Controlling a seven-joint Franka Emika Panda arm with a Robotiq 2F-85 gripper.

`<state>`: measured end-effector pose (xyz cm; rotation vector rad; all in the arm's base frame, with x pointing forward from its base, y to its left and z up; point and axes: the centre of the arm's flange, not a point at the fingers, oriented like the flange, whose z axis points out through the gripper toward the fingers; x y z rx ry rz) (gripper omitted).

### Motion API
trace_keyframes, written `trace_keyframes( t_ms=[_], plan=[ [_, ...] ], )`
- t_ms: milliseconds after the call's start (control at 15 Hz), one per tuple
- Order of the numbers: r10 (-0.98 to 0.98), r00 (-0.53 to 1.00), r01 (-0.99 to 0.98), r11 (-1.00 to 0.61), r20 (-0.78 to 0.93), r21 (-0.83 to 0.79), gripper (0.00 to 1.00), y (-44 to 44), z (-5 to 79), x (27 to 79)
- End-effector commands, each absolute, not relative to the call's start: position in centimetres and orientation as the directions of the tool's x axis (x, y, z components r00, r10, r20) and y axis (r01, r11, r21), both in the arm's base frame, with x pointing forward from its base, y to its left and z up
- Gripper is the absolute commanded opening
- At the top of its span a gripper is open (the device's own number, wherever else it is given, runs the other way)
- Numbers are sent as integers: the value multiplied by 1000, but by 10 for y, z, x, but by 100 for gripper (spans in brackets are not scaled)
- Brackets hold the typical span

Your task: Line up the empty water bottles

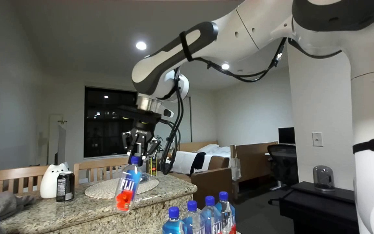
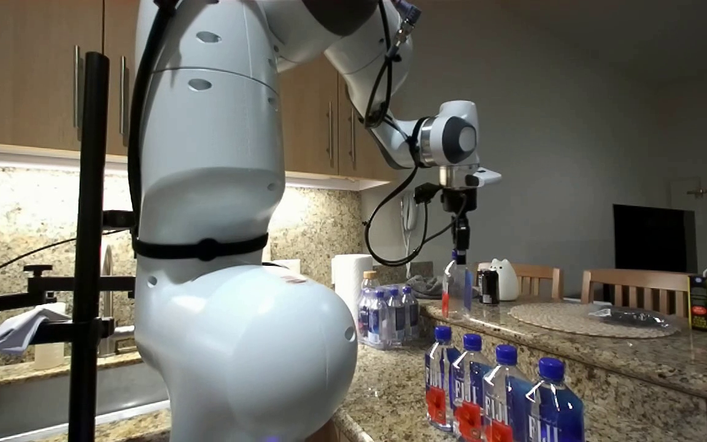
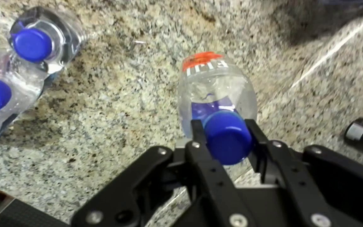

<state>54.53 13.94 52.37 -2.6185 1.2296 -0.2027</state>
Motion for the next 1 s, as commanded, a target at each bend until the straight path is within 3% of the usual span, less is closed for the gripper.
trace_keyframes(
  t_ms=[0, 67, 533, 600, 933],
  plan=[
    [-632, 775, -612, -747, -10, -259, 10, 176, 513, 528],
    [-701, 713, -673, -690, 14, -267, 35, 170, 518, 537],
    [-652, 758, -628, -735, 14, -258, 35, 183, 513, 533],
    [-652, 758, -627, -735, 14, -257, 10, 183, 513, 533],
    [-551, 833, -542, -831, 52, -126, 10, 232, 488, 518]
  ],
)
